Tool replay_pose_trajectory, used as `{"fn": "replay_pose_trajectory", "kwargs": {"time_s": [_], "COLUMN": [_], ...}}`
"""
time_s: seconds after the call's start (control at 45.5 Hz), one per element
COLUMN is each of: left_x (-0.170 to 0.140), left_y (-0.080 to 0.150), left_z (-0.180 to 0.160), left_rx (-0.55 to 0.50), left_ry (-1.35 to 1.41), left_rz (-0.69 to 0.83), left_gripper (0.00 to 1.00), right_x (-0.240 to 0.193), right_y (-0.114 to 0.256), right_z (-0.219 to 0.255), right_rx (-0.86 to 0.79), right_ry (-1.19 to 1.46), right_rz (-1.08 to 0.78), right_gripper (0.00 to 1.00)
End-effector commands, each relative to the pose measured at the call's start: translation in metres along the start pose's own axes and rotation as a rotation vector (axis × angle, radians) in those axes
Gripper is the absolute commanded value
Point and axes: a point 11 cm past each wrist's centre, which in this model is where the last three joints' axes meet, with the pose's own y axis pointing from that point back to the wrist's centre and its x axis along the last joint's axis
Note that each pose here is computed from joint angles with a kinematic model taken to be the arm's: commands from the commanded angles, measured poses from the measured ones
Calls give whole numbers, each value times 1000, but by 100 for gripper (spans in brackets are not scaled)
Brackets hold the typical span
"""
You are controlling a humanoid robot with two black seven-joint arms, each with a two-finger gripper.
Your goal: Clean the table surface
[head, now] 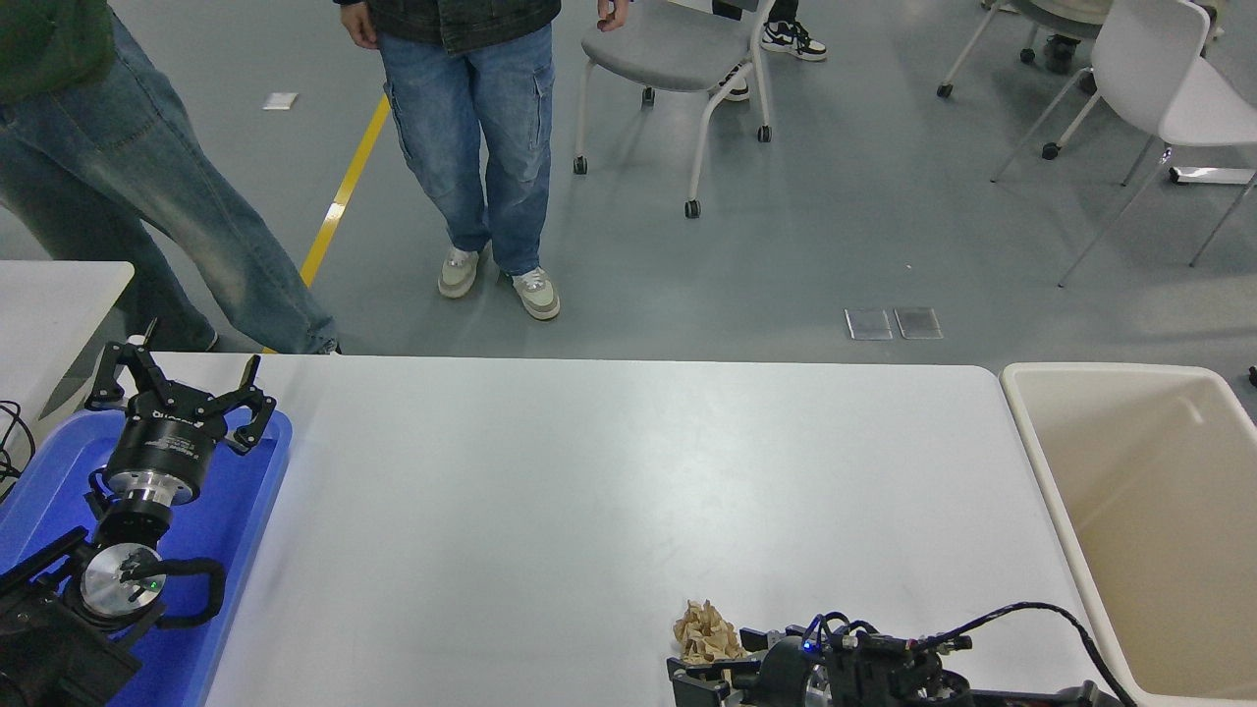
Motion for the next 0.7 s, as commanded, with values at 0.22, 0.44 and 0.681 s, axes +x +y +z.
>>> {"fn": "replay_pose_trajectory", "kwargs": {"time_s": [0.22, 0.44, 0.681], "left_x": [0, 0, 0], "left_y": [0, 0, 0], "left_z": [0, 0, 0], "left_rx": [0, 0, 0], "left_ry": [0, 0, 0], "left_rz": [0, 0, 0], "left_gripper": [100, 100, 100], "right_x": [-9, -3, 42], "right_y": [-4, -6, 9], "right_z": [8, 11, 12], "right_rx": [21, 12, 60], "right_ry": [61, 59, -44], "right_rz": [70, 50, 62], "right_gripper": [28, 0, 0]}}
